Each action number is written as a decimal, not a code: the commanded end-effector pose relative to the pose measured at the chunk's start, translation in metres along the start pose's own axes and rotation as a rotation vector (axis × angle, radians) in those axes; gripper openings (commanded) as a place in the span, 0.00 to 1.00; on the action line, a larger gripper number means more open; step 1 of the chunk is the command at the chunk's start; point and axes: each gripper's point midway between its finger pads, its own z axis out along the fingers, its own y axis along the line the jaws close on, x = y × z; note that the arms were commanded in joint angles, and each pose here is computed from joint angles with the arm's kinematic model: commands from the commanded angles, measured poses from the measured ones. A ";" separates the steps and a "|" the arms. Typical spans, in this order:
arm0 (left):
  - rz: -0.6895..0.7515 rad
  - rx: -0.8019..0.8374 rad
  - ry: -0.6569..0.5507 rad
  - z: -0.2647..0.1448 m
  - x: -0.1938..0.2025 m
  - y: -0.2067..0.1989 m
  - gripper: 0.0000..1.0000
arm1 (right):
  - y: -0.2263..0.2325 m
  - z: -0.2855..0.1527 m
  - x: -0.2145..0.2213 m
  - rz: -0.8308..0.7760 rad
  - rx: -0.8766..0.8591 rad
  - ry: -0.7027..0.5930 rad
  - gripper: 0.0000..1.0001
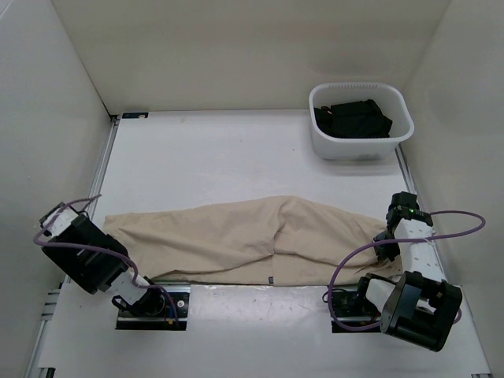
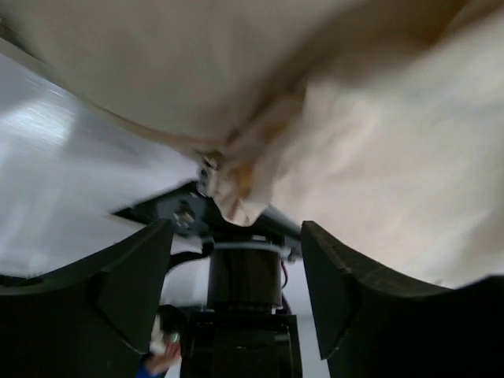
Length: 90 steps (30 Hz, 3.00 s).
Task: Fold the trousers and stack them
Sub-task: Fold the trousers
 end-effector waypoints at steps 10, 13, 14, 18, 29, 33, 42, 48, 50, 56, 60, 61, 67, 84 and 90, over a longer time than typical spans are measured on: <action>0.074 -0.102 -0.125 0.032 0.014 0.003 0.80 | 0.002 -0.008 -0.009 0.000 -0.011 -0.024 0.00; 0.071 -0.137 -0.141 0.039 0.012 0.009 0.75 | 0.002 -0.007 -0.005 -0.002 -0.012 -0.011 0.00; 0.080 -0.138 -0.142 0.039 0.012 0.008 0.71 | 0.002 -0.008 -0.006 0.000 -0.018 -0.018 0.00; 0.086 -0.098 -0.102 0.048 0.022 0.001 0.47 | 0.002 -0.008 -0.006 0.000 -0.018 -0.018 0.00; 0.048 -0.132 -0.331 -0.013 -0.025 0.008 0.14 | 0.001 -0.008 -0.008 0.003 -0.017 -0.030 0.00; -0.001 -0.158 -0.501 -0.066 -0.061 0.018 0.14 | 0.001 -0.007 -0.007 0.000 -0.011 -0.024 0.00; -0.033 -0.234 -0.431 -0.043 -0.060 0.035 0.14 | -0.006 -0.006 -0.006 0.002 0.028 -0.022 0.00; -0.045 -0.280 -0.391 -0.008 -0.055 0.043 0.14 | -0.017 -0.012 -0.012 0.042 0.094 -0.038 0.00; -0.050 -0.281 -0.367 -0.002 -0.052 0.045 0.14 | -0.020 -0.011 -0.015 0.061 0.111 -0.056 0.11; -0.058 -0.233 -0.405 -0.024 -0.070 0.040 0.71 | -0.010 -0.019 -0.021 0.009 0.086 -0.049 0.80; -0.040 -0.138 -0.502 -0.076 -0.091 0.024 0.73 | 0.008 -0.063 -0.056 -0.078 0.057 -0.241 0.81; -0.030 -0.119 -0.532 -0.092 -0.096 0.019 0.73 | 0.009 -0.075 -0.060 -0.106 0.062 -0.276 0.81; 0.160 -0.077 -0.396 -0.072 -0.059 -0.026 0.71 | 0.061 -0.095 -0.045 -0.312 0.009 -0.299 0.76; 0.395 -0.180 -0.374 0.025 -0.101 -0.084 0.62 | 0.090 0.035 0.009 -0.301 0.080 0.023 0.00; 0.461 -0.152 -0.397 0.022 -0.132 -0.124 0.65 | 0.141 0.039 -0.049 -0.288 0.043 -0.061 0.00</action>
